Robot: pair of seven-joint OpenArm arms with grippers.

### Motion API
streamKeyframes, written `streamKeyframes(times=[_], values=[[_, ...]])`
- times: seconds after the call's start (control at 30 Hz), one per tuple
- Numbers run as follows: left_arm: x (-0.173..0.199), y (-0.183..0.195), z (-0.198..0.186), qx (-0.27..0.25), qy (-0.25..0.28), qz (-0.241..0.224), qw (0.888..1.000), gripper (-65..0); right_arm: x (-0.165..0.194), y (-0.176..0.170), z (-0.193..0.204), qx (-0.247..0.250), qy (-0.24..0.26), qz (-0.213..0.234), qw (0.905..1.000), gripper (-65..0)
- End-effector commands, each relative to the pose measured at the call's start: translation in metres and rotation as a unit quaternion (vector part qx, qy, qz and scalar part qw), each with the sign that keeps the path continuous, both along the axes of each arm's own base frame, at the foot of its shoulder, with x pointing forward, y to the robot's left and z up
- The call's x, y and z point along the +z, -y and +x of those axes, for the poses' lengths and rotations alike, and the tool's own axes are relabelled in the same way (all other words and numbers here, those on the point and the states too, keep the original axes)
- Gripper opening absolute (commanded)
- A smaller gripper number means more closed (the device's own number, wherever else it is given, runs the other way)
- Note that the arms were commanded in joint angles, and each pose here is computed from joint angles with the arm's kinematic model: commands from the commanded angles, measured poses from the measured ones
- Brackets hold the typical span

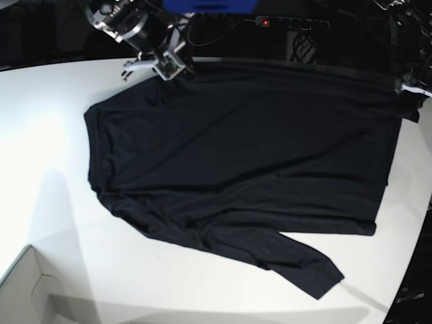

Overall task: Layout the t-shirt on the table in an organized manner, then fold the t-shirt properly
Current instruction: 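Lower the right gripper onto the shirt edge and grasp it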

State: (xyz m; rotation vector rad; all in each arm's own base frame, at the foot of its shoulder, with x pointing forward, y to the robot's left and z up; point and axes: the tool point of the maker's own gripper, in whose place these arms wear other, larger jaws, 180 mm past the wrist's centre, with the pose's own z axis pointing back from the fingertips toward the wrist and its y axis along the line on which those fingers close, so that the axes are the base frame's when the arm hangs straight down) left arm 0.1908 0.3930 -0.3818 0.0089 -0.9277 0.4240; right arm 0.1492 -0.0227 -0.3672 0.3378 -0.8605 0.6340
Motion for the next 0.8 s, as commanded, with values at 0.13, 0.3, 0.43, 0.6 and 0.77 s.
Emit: streamKeyframes(times=[0.13,0.3,0.43,0.6,0.77], values=[[0.027,-0.013,0.020,0.002,0.041,0.024,0.999,-64.9,0.016,-0.002,0.021,0.000,0.039,0.013,0.9991,-65.0],[0.038,-0.013,0.038,0.001,0.063,0.026,0.998,-64.9,0.024,-0.002,0.038,-0.001,0.062,0.012,0.9980,-65.0],[0.047,-0.012,0.053,0.001,0.084,0.025,0.996,-64.9,0.021,-0.002,0.051,-0.002,0.068,0.013,0.9976,-65.0],[0.051,-0.002,0.073,-0.018,0.095,0.019,0.995,-64.9,0.013,-0.002,0.063,0.000,0.066,0.012,0.9977,-65.0],[0.059,0.007,0.093,-0.040,0.105,0.023,0.993,-64.9,0.012,-0.002,0.080,0.001,0.076,0.011,0.9971,-65.0]])
